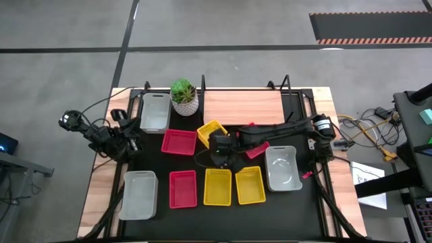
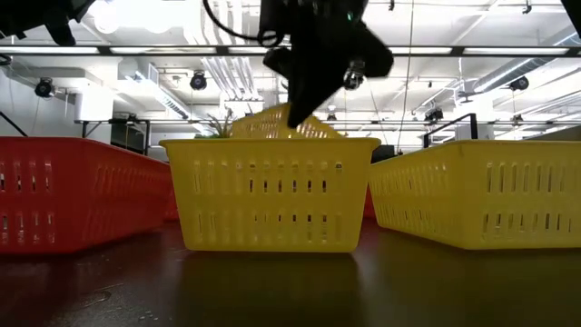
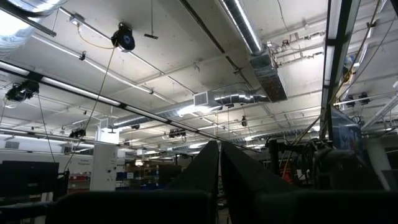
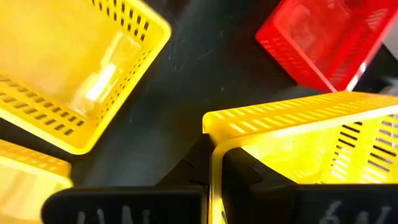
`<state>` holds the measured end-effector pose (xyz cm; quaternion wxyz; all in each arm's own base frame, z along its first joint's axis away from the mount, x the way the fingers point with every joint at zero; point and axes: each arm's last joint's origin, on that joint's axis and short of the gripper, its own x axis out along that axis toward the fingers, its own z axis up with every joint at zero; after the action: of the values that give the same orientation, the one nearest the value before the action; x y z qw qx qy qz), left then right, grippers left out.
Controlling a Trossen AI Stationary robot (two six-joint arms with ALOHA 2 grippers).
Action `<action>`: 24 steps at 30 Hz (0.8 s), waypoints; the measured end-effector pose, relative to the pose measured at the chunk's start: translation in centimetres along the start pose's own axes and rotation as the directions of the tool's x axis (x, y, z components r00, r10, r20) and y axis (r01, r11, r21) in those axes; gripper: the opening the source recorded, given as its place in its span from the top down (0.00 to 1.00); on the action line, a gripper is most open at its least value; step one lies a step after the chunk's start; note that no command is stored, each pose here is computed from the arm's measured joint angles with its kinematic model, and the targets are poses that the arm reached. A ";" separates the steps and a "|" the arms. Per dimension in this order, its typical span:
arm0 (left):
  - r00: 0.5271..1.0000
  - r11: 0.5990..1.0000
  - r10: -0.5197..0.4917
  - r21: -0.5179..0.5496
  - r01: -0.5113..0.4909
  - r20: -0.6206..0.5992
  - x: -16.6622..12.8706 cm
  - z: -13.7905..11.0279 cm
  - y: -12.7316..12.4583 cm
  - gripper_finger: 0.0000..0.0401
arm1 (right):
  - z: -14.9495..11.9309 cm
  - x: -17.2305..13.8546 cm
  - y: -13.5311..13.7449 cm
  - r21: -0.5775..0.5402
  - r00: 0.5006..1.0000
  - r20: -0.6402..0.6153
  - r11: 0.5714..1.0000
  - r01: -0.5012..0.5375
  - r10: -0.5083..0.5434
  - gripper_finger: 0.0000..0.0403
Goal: Stack baskets on shelf by color
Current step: Put the top yellow bin on the shelf
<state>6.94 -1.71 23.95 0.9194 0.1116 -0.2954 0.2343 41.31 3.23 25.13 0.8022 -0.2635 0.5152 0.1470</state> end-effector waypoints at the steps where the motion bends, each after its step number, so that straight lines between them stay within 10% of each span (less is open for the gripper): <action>1: 1.000 1.000 0.000 0.000 0.000 0.000 0.0 0.0 0.0 1.00 | 0.2 -0.5 -0.1 0.027 1.000 -0.003 1.000 -0.001 0.002 0.98; 24: 1.000 1.000 0.002 0.001 -0.002 -0.003 0.0 0.0 0.0 1.00 | -4.1 -4.5 -7.1 0.540 0.960 -0.249 0.804 0.249 -0.129 0.98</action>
<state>6.95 -1.71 23.93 0.9196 0.1113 -0.2938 0.2356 39.94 -4.81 29.74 0.7987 -0.0771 0.5845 -0.1207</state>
